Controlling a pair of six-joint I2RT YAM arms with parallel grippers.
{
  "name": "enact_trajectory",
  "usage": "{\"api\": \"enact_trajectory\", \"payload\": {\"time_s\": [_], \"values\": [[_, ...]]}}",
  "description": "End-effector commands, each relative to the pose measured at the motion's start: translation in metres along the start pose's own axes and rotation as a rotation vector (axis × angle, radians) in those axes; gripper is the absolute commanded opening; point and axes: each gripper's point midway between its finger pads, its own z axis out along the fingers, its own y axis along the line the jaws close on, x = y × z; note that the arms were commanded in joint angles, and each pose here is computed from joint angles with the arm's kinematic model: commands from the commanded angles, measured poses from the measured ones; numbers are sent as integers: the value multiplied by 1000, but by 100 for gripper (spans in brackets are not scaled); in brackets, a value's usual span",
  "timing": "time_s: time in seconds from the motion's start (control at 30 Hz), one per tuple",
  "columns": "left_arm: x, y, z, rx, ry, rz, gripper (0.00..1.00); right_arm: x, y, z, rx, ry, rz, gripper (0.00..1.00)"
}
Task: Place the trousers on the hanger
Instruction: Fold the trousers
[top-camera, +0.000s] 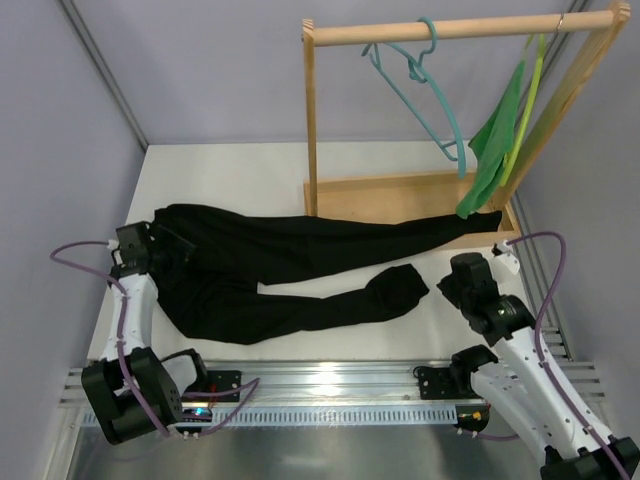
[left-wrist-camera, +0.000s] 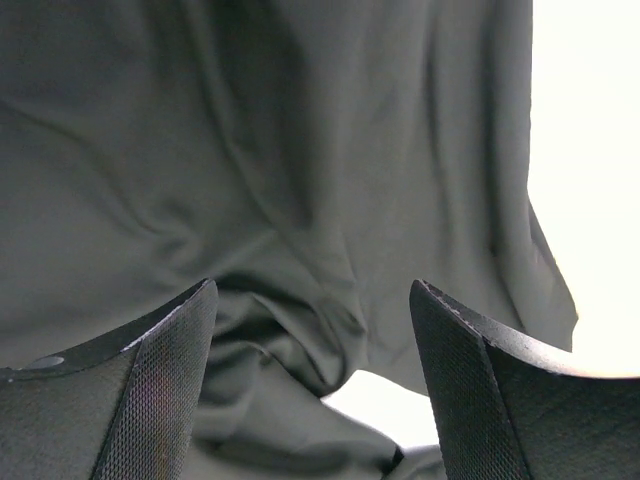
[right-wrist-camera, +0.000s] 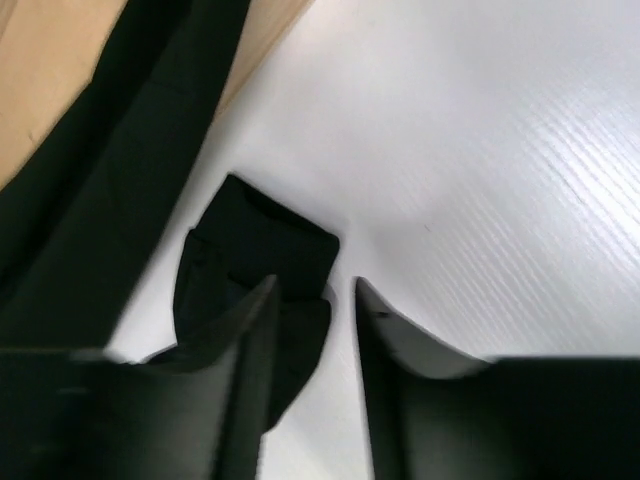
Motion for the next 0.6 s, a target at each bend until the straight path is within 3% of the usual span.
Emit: {"api": "enact_trajectory", "payload": {"time_s": [0.0,0.1,0.23,0.5,0.57], "values": [[-27,14,-4,-67,-46,-5,77,30,12,6,-143,91,-62,47],[-45,27,-9,-137,-82,-11,77,38,16,13,-171,107,-81,60],[-54,57,-16,-274,-82,-22,79,54,7,31,-116,147,-86,60],[-54,64,-11,-269,-58,-113,79,68,7,71,-44,144,-72,58],[-50,64,-9,-257,-44,-132,79,65,13,76,-30,148,-85,52]]}}
